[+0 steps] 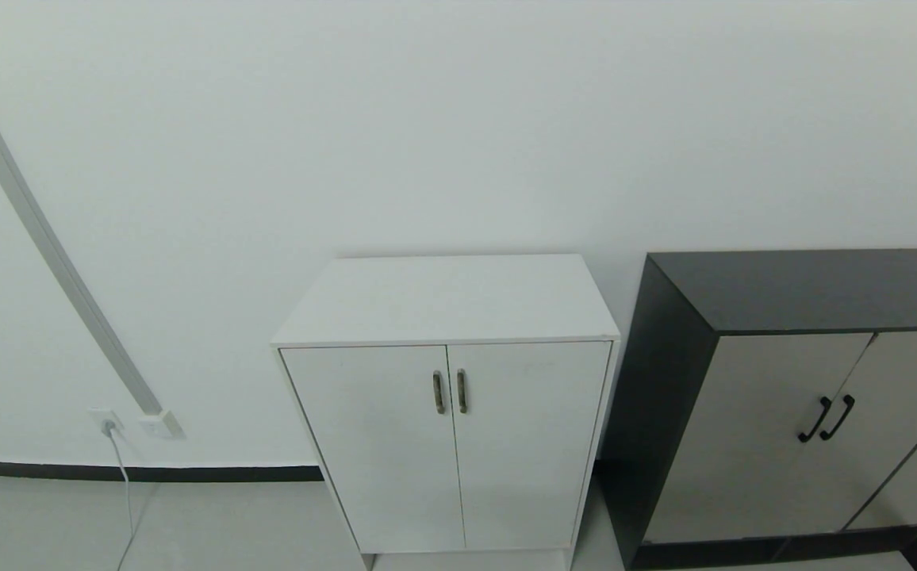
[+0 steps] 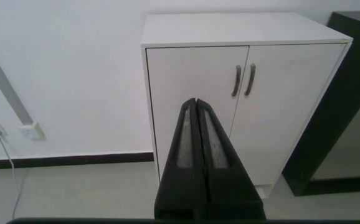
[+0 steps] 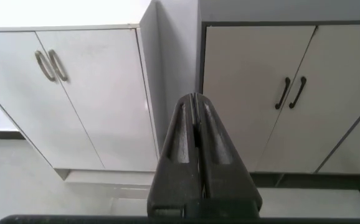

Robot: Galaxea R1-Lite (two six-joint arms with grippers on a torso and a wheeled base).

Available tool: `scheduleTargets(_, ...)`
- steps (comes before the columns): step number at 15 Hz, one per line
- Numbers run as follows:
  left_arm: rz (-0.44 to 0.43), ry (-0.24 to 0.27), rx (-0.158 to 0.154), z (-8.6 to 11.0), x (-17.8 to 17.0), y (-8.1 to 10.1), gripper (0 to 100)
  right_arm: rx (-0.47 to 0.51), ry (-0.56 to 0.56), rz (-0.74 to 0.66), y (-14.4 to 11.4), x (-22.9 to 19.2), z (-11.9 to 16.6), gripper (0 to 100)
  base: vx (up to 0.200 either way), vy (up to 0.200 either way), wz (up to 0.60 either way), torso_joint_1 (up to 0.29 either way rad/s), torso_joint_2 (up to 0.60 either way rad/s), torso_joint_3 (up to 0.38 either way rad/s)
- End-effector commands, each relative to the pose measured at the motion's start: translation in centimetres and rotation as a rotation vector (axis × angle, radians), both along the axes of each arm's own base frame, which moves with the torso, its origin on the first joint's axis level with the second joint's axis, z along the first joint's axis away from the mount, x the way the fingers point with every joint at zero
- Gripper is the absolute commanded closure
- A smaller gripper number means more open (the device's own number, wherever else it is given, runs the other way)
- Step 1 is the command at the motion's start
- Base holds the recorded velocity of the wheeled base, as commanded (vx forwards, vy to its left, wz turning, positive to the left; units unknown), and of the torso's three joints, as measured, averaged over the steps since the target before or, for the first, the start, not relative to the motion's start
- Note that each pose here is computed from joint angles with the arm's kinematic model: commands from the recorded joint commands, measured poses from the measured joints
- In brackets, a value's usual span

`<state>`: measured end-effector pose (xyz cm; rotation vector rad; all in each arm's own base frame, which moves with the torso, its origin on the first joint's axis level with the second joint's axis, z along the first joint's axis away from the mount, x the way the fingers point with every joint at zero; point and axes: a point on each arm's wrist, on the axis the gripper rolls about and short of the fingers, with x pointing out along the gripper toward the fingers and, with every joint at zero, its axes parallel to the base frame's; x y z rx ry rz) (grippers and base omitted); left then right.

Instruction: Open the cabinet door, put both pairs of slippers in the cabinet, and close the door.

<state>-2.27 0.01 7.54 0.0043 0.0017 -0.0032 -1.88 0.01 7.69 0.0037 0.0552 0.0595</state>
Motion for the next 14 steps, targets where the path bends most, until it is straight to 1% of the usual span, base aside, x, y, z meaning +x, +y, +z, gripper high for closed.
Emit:
scheduleTargets(1, 0.000, 0.001, 0.000, -0.01, 0.01, 0.00, 100, 0.019, -0.053, -0.023, 0.06, -0.39, -0.14, 100, 0.000, 0.000, 0.00, 0.000, 0.00, 0.000)
scheduleTargets(3, 0.000, 0.000, 0.000, 0.01, 0.01, 0.00, 100, 0.060, -0.054, -0.095, -0.09, -0.39, -0.12, 100, 0.000, 0.000, 0.00, 0.000, 0.00, 0.000)
scheduleTargets(4, 0.000, 0.000, 0.000, 0.01, 0.01, 0.00, 100, 0.072, -0.057, -0.101, -0.10, -0.39, -0.09, 100, 0.000, 0.000, 0.00, 0.000, 0.00, 0.000)
scheduleTargets(14, 0.000, 0.000, 0.000, 0.01, 0.01, 0.00, 100, 0.063, -0.057, -0.090, -0.08, -0.39, -0.09, 100, 0.000, 0.000, 0.00, 0.000, 0.00, 0.000)
